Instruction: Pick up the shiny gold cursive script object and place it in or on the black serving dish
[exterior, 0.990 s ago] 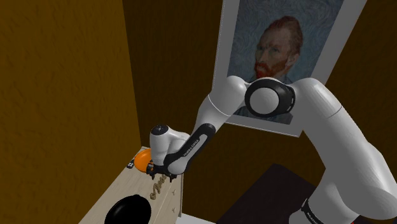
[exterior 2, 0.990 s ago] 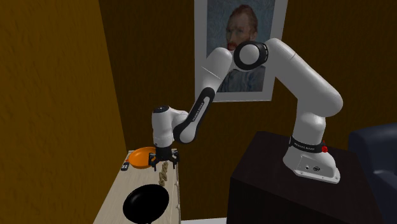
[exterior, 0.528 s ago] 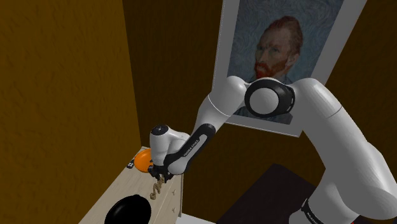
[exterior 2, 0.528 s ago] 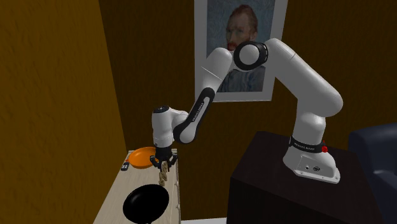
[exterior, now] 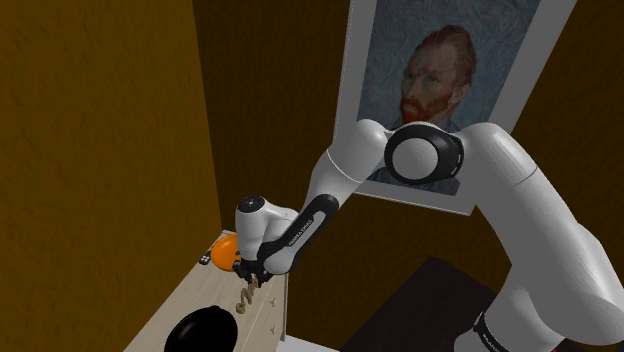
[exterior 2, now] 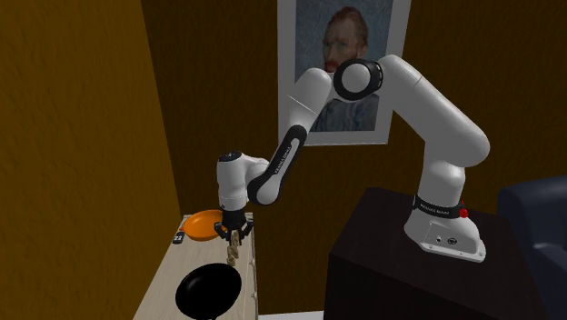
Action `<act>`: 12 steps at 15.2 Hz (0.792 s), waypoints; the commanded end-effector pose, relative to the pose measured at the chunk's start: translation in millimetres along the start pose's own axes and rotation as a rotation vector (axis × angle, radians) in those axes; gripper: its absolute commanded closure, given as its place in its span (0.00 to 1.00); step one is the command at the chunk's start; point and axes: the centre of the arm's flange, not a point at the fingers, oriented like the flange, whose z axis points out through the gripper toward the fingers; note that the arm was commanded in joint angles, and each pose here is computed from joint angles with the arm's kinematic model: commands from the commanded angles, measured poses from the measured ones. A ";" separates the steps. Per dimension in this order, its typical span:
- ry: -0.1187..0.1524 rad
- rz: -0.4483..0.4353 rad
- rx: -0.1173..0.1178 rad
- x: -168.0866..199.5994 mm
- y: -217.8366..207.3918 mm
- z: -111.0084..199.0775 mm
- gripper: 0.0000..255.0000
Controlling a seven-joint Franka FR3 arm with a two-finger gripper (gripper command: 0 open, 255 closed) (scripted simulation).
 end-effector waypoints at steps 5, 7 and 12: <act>0.000 0.000 0.000 1.7 -0.7 -26.2 1.00; 0.000 0.000 0.000 2.4 -1.0 -36.7 1.00; 0.000 0.000 0.000 4.2 -1.7 -63.0 1.00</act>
